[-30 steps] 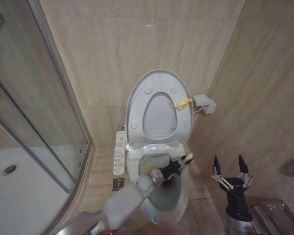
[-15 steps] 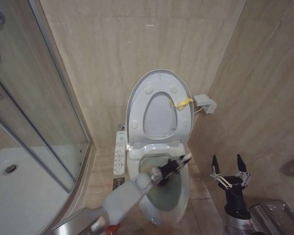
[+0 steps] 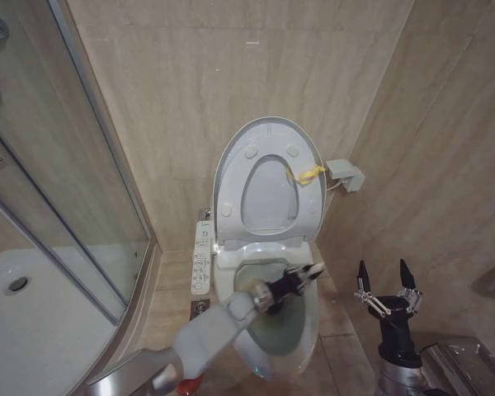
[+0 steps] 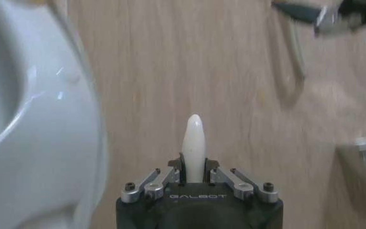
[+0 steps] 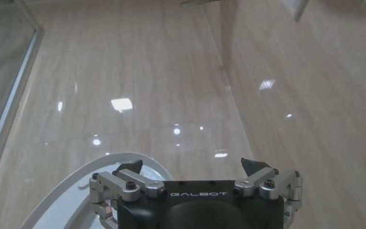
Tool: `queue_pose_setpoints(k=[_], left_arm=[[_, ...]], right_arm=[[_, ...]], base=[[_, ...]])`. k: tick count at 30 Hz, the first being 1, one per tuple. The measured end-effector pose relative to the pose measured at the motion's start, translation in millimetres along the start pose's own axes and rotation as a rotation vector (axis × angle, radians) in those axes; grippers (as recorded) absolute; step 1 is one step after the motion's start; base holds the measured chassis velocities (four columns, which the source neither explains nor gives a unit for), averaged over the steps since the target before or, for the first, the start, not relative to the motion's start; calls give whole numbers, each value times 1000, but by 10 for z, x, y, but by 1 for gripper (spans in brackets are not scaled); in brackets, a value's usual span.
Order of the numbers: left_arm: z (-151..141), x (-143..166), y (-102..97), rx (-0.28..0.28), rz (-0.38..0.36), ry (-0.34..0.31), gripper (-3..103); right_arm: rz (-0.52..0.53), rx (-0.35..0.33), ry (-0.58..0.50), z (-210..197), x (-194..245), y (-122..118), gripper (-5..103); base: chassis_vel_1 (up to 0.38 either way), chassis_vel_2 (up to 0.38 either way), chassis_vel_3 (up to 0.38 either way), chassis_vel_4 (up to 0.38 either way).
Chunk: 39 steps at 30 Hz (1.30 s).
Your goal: Open the toilet lid, clean the toilet bowl with a toilet brush, close the toilet lid, and flush.
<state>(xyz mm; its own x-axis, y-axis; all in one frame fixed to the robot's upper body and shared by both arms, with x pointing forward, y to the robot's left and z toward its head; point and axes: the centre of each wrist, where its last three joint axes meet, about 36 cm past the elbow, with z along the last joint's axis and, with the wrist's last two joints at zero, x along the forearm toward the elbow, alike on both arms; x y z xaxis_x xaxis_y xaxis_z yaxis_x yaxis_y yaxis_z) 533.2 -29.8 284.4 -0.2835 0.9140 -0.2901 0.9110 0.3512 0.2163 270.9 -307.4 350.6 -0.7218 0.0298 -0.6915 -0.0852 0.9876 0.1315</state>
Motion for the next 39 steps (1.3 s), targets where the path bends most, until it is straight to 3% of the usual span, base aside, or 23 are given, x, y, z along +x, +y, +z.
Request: queue_pose_setpoints(k=[3,6,8,11,12,14,15,17,23,25,27,28,30,31,34,37,39], left_arm=[[99,139,9,-5,2,38,21],[308,584,78,-25,2,142,21],[318,630,86,-26,0,149,21],[150,332,36,-16,-6,65,21],[150,332,36,-16,-6,65,21],[-37,-24,-18,-7,-23,-25,21],[-54,-69,-37,-4,-26,-34,21],[-25,-47,-54,-2,-27,-25,21],[303,527,-34,-17,-26,126,21],[283,498,-31,-17,-26,119,21],[142,257,-46,-5,-34,60,21],[142,257,-46,-5,-34,60,21],[-67,-65,-59,9,-39,-25,21],[-95,-110,-41,9,-40,-34,21],[8,-8,12,2,-49,7,21],[238,381,49,-8,-54,109,21],[253,415,34,-8,-49,117,21]], right_arm=[[2,2,1,-3,10,-2,100],[1,1,-2,-17,3,8,100],[1,0,-3,-18,1,12,100],[3,-1,-4,-18,0,21,100],[3,-1,-4,-18,0,21,100],[3,2,-4,-24,4,12,100],[4,4,-3,-26,5,8,100],[5,5,-3,-29,7,3,100],[2,1,-7,-35,-11,18,100],[1,-1,-8,-31,-15,25,100],[1,-5,-7,-22,-16,37,100],[1,-5,-7,-22,-16,37,100],[-1,-3,-5,-20,-10,28,100],[-1,-1,-3,-21,-7,17,100],[-2,1,-2,-24,-5,5,100],[-6,-7,-3,-36,-26,29,100],[-7,-10,-3,-39,-32,37,100]], base=[[0,0,0,0],[0,0,0,0],[0,0,0,0],[0,0,0,0],[0,0,0,0],[0,0,0,0],[0,0,0,0],[0,0,0,0],[0,0,0,0],[0,0,0,0],[0,0,0,0],[0,0,0,0],[0,0,0,0],[0,0,0,0],[0,0,0,0],[0,0,0,0],[0,0,0,0]])
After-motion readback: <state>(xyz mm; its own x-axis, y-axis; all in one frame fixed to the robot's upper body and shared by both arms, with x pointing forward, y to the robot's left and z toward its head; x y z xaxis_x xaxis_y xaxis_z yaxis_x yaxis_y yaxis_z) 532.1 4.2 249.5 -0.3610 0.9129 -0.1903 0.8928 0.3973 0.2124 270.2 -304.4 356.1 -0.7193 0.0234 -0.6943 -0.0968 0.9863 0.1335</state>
